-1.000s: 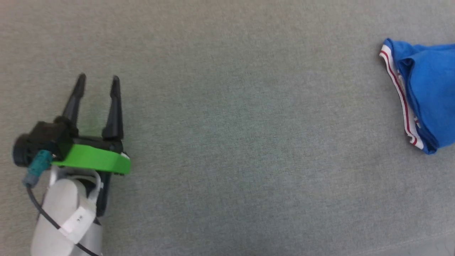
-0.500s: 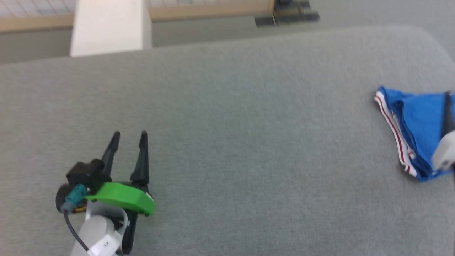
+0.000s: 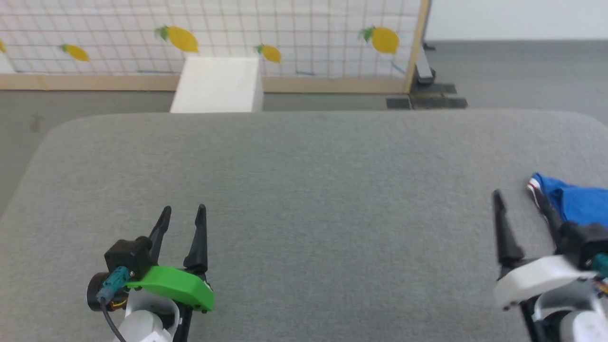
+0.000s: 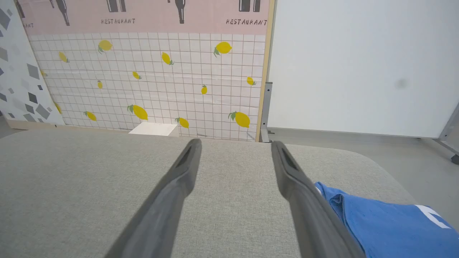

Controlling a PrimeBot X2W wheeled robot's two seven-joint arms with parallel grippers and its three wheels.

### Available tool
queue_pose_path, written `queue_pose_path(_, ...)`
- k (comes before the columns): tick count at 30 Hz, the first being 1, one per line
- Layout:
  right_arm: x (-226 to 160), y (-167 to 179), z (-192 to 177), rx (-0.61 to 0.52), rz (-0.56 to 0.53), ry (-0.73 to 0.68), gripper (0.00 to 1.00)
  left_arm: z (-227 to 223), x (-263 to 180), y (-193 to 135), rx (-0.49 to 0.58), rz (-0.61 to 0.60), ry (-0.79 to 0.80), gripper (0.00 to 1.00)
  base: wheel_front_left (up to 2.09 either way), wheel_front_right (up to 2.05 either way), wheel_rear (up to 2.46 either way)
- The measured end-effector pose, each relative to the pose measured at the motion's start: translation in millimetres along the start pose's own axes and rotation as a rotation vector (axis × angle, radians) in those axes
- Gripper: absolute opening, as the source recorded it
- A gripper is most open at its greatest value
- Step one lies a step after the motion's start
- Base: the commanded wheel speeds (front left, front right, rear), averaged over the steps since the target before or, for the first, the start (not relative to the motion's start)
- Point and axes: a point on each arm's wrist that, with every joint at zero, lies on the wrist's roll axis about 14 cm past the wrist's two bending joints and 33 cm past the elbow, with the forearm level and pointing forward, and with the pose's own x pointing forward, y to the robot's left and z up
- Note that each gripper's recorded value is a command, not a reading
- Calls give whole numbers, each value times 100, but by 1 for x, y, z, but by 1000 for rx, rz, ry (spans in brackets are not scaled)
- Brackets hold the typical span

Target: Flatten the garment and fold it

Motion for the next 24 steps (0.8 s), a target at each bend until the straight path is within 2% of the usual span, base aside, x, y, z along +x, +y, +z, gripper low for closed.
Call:
queue_pose_path(7,-7,31,-2,32,80,-25,100,5,-15,10,6,38,-10,100,0,0,0)
queue_pose_path(24,-12,32,-26,90,78,35,100,-6,-20,12,5,54,26,100,0,0,0)
